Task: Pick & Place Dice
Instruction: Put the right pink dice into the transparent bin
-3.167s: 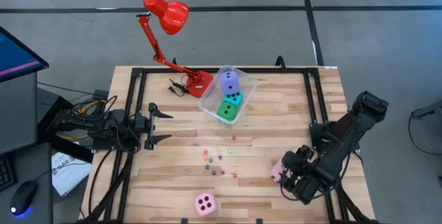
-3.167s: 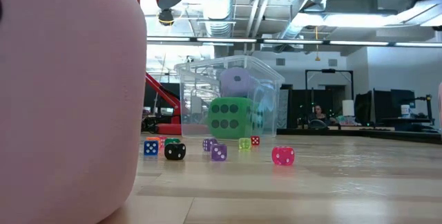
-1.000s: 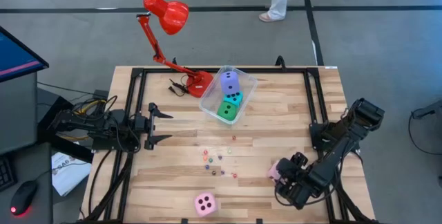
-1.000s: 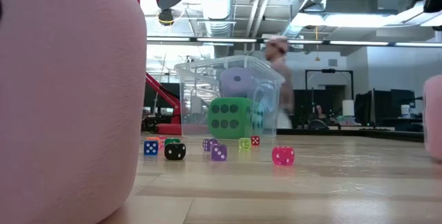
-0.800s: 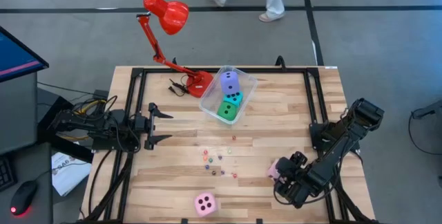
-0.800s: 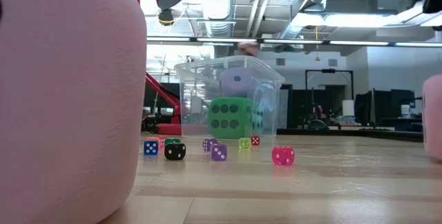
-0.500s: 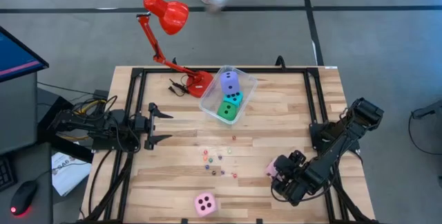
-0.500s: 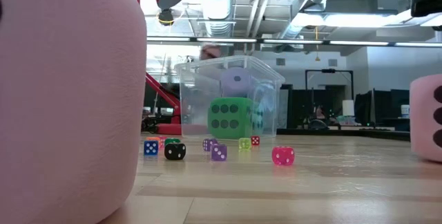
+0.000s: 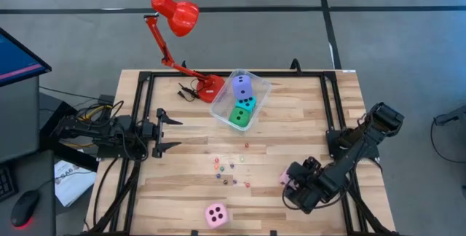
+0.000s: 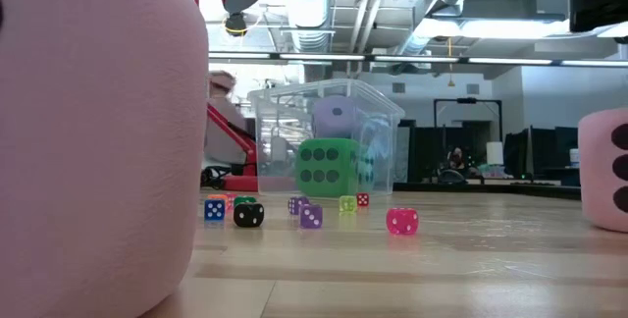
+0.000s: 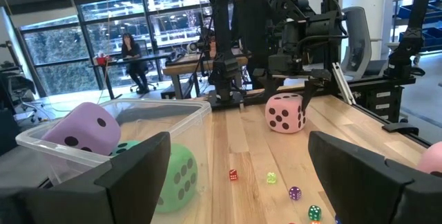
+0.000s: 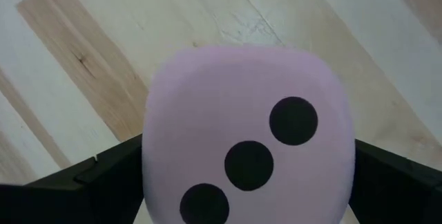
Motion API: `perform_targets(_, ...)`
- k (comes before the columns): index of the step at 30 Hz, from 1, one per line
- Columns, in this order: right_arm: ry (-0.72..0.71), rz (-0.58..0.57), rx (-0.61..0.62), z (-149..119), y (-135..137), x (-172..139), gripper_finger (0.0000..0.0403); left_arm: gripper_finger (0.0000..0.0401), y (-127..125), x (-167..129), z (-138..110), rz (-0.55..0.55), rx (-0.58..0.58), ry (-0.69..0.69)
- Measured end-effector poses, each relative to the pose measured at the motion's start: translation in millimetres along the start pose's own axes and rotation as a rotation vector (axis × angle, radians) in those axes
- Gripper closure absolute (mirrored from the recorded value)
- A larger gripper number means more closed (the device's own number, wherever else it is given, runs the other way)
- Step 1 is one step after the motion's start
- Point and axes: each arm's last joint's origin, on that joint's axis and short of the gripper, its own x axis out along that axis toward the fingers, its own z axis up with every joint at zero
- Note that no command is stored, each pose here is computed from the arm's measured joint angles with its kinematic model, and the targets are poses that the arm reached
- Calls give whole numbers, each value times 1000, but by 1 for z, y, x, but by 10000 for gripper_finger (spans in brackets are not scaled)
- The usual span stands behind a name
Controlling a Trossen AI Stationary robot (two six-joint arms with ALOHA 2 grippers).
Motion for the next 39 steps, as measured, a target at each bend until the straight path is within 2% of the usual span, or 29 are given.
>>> perform_targets(9, -13, 55, 48, 10, 6, 4, 3, 68, 0, 0, 0, 0, 0, 0)
perform_targets(16, -2, 104, -39, 27, 15, -12, 17, 68, 0, 0, 0, 0, 0, 0)
perform_targets(22, -87, 115, -159, 68, 14, -50, 26, 68, 0, 0, 0, 0, 0, 0)
perform_targets(30, -332, 88, -309, 138, 0, -96, 22, 68, 0, 0, 0, 0, 0, -1)
perform_targets(35, -491, -15, -368, 179, -11, -109, 22, 68, 0, 0, 0, 0, 0, 0)
perform_targets(39, -574, -42, -382, 208, -19, -106, 22, 68, 0, 0, 0, 0, 0, 0)
